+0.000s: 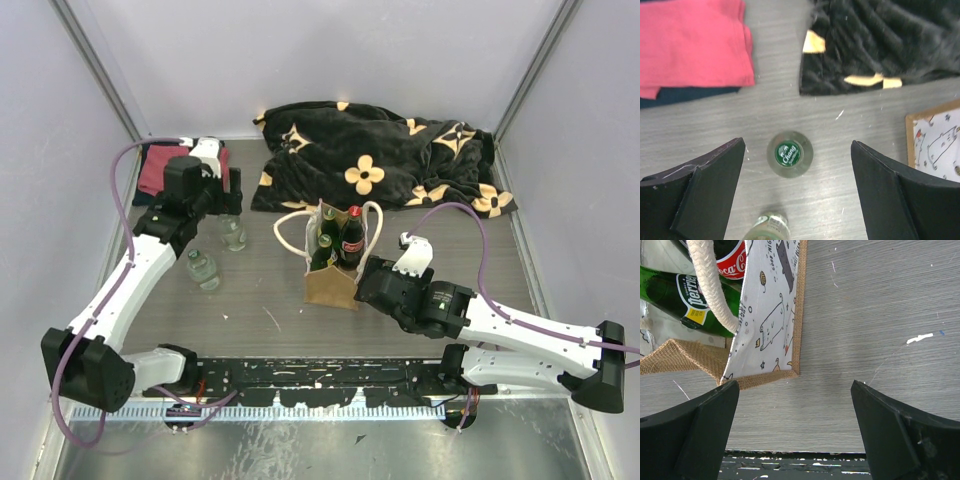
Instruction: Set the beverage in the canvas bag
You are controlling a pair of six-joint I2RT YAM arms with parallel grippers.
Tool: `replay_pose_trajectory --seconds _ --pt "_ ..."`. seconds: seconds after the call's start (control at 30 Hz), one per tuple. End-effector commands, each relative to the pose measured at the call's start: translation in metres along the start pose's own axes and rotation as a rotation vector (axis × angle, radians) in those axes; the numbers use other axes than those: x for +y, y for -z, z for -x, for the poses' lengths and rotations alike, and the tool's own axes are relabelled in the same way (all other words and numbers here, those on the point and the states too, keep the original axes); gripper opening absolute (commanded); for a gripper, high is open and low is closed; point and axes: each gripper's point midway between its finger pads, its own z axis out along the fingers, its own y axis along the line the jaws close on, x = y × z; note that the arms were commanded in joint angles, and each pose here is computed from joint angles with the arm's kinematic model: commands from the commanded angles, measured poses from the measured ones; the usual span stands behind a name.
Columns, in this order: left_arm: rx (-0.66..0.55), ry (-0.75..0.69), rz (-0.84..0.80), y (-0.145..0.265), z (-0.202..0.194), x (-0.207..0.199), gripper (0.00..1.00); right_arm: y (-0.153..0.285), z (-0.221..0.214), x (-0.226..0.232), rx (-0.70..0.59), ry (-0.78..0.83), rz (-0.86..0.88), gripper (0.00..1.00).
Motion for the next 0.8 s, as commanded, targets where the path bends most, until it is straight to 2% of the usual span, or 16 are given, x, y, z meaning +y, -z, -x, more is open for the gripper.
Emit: replay_pose_trajectory --seconds 0.0,0.3,0.5,0.67,0.77 --pt "0.046 -0.017 -0.018 -0.007 -0.022 -0.001 0.94 0.003 0.013 0.010 -0.036 -0.045 0.035 1.00" --pt "0.153 -0.010 0.001 -0.031 -0.071 0.001 0.92 0.003 0.011 0.008 -0.034 -0.041 0.031 1.00" --pt "0.169 -0.002 0.011 -0.041 -0.085 0.001 0.88 0.002 0.011 0.006 -0.032 -0.043 0.030 1.00" --pt "0.164 0.008 0.006 -0.048 -0.087 0.000 0.71 0.002 0.010 0.006 -0.030 -0.043 0.029 1.00" --pt "0.153 0.012 0.003 -0.049 -0.087 -0.001 0.66 0.002 0.010 0.006 -0.029 -0.041 0.030 1.00"
